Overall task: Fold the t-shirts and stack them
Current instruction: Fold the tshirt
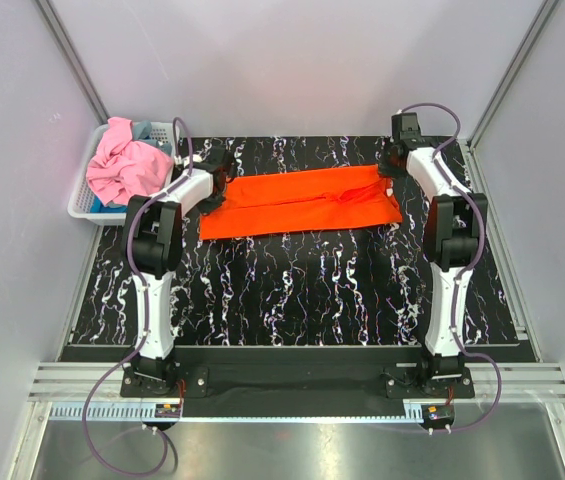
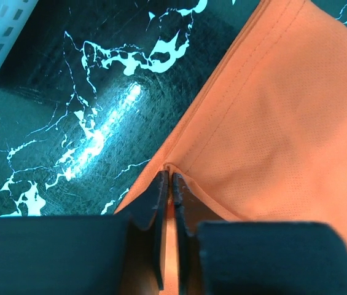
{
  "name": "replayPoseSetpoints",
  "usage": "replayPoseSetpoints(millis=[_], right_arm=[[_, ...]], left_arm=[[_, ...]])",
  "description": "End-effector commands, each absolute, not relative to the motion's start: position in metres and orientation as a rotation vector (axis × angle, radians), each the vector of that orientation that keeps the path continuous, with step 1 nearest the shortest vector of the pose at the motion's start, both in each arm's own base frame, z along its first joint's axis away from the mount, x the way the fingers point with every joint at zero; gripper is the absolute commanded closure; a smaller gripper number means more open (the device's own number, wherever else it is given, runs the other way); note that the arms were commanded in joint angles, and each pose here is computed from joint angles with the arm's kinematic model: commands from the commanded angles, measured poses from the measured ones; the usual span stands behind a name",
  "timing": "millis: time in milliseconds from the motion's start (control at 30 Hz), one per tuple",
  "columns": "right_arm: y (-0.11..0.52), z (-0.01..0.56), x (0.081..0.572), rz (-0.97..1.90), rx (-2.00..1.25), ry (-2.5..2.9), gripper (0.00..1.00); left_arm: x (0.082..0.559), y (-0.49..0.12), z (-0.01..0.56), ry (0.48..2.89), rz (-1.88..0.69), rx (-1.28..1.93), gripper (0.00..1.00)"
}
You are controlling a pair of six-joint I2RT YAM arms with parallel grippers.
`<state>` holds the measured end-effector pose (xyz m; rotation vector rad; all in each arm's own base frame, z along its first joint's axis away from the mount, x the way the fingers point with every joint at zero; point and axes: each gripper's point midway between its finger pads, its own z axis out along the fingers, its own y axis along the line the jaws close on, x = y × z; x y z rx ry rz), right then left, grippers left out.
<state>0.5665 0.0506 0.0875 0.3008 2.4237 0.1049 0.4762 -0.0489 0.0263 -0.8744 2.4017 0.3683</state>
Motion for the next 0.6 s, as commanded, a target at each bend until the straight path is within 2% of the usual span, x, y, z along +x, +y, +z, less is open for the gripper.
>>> replayPoseSetpoints(millis=[0,33,67,200,333,367,433,467,500,567], right_arm=[[0.047,0.113,0.585,0.127,0.275,2.361,0.78],[0.049,0.125,0.590,0.138,0.268,2.339,0.74],[0.050,0.128,0.591,0.153,0.259,2.336,0.66],[0.050,0.163,0.583,0.160,0.266,2.316,0.52],[0.052,0.170,0.557,0.190,0.338,2.354,0.45],[0.052,0.167,0.551,0.197,0.352,2.373,0.46],[0.059,0.155,0.530,0.245,0.386,2.433,0.56],[0.060,0.151,0.524,0.251,0.403,2.445,0.64],[0.058,0.153,0.519,0.251,0.438,2.439,0.77],[0.055,0.132,0.503,0.226,0.480,2.489,0.87]], left_arm=[[0.486,-0.041,0.035,2.355,0.394,-0.899,0.87],[0.486,-0.041,0.038,2.352,0.388,-0.901,0.84],[0.487,-0.042,0.041,2.347,0.382,-0.905,0.73],[0.486,-0.042,0.057,2.335,0.365,-0.917,0.53],[0.487,-0.046,0.090,2.302,0.289,-0.905,0.51],[0.485,-0.049,0.093,2.305,0.277,-0.893,0.50],[0.485,-0.055,0.110,2.290,0.221,-0.862,0.50],[0.485,-0.059,0.115,2.289,0.198,-0.843,0.50],[0.483,-0.061,0.120,2.290,0.178,-0.819,0.50],[0.479,-0.071,0.123,2.305,0.143,-0.782,0.49]])
